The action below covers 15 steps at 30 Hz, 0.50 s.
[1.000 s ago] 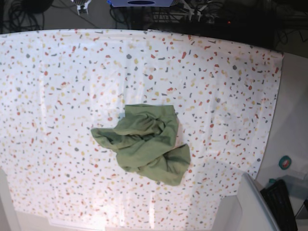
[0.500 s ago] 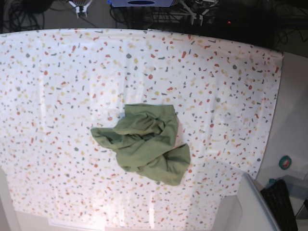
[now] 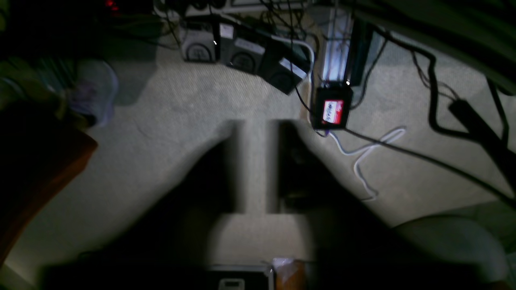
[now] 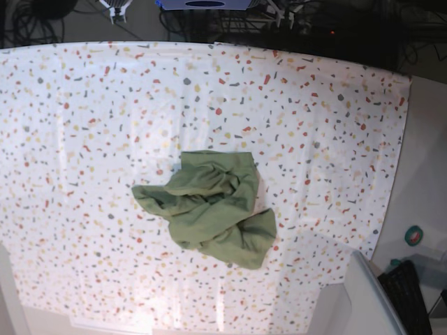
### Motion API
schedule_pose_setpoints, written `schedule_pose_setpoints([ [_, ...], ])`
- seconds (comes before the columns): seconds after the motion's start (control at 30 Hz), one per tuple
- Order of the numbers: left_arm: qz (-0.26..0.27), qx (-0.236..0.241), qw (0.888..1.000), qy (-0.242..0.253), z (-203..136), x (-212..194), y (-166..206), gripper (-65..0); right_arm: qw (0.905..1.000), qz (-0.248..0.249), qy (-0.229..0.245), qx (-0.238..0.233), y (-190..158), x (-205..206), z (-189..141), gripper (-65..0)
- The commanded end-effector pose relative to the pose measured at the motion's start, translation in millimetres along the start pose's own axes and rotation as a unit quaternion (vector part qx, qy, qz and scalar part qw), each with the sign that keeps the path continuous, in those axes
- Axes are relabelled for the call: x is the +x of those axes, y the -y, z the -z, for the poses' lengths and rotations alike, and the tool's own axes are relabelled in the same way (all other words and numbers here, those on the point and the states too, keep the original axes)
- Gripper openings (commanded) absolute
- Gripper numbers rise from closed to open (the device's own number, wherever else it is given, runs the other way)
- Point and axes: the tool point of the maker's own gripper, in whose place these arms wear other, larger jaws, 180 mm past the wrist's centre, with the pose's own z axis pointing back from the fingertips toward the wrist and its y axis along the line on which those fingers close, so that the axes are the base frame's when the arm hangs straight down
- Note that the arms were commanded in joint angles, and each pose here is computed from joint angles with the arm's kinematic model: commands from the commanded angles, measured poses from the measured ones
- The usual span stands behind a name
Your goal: Layout the t-shirt on the table in an organized manner, then fold the t-shirt properly
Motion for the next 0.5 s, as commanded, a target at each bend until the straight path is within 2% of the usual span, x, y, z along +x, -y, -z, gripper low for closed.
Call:
schedule_pose_setpoints([
  [0.0,-0.002,0.001,1.0,0.002,-0.2,0.2,-1.6,-65.0,1.0,-0.001,-0.004,0.0,0.9,-5.2,-0.3,-65.0],
  [0.17,0.002,0.001,1.0,0.001,-0.3,-0.9,-2.0,-65.0,0.9999,0.004,-0.002,-0.009,13.5,-4.2,-0.5,-65.0],
  [0.27,0.002,0.001,1.0,-0.002,-1.8,-9.4,-1.4,-65.0,0.9996,0.004,0.025,-0.011,15.4,-1.3,-2.4,-65.0],
  [0.4,0.011,0.01,0.999,0.035,-12.5,-10.6,-14.4,-65.0,0.9967,0.0,0.079,-0.015,17.8,-5.8,-15.8,-65.0],
  [0.47,0.018,0.011,0.997,0.071,-24.9,-3.8,-16.8,-65.0,0.9945,0.025,0.096,-0.034,35.2,-10.2,-27.4,-65.0],
])
